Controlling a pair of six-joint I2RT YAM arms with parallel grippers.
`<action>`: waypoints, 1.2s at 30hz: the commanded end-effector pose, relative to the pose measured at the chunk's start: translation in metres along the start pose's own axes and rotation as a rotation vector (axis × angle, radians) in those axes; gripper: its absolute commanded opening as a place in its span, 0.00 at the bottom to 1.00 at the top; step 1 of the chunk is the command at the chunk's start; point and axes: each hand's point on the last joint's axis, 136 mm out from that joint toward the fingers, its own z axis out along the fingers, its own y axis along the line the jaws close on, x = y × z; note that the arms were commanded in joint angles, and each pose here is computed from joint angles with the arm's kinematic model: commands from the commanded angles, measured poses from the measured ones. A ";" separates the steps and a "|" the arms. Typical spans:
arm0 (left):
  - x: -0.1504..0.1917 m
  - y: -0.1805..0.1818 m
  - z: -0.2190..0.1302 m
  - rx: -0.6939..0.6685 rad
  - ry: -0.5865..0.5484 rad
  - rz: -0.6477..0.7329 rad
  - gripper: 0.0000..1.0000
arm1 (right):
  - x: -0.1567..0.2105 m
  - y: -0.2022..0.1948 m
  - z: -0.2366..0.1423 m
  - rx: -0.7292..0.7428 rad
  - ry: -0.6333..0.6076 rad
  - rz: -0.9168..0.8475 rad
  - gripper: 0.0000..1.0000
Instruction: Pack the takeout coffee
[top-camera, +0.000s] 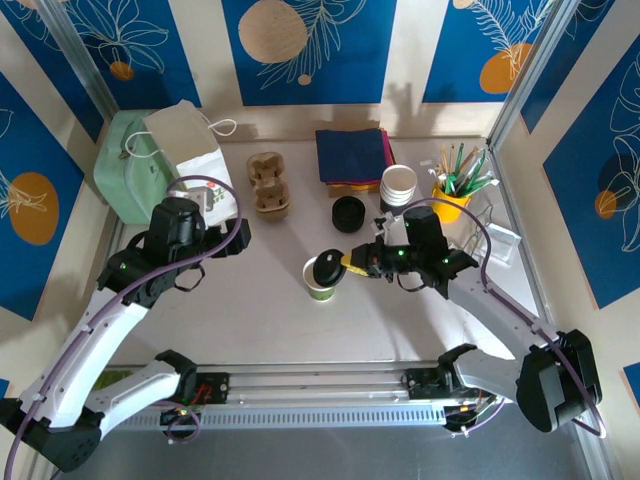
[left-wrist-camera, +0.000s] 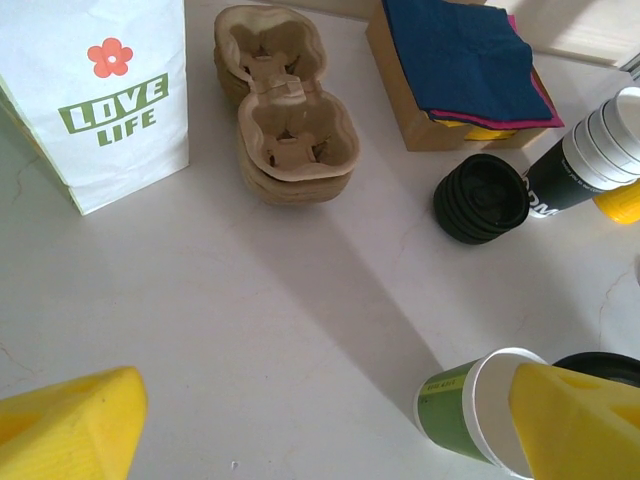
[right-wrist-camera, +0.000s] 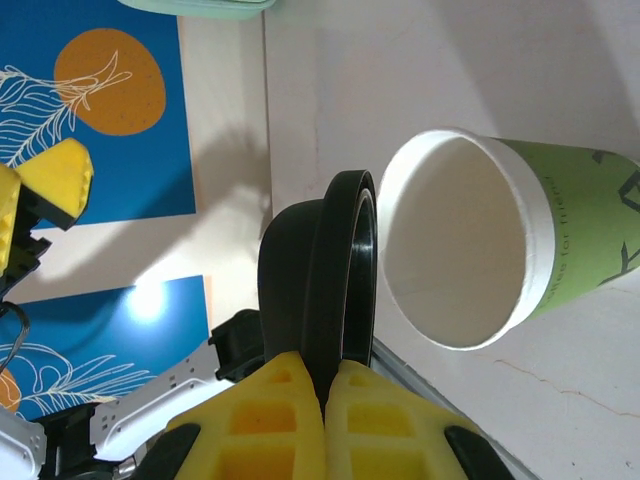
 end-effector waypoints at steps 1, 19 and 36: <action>0.002 0.001 -0.003 0.010 -0.007 -0.018 0.93 | 0.000 0.000 0.003 -0.028 0.015 0.011 0.00; -0.004 0.005 -0.015 -0.014 -0.025 -0.019 0.94 | -0.007 -0.022 0.012 -0.008 0.032 0.051 0.00; -0.001 0.008 -0.011 -0.022 -0.021 -0.012 0.95 | -0.007 -0.023 0.012 0.007 0.038 0.054 0.04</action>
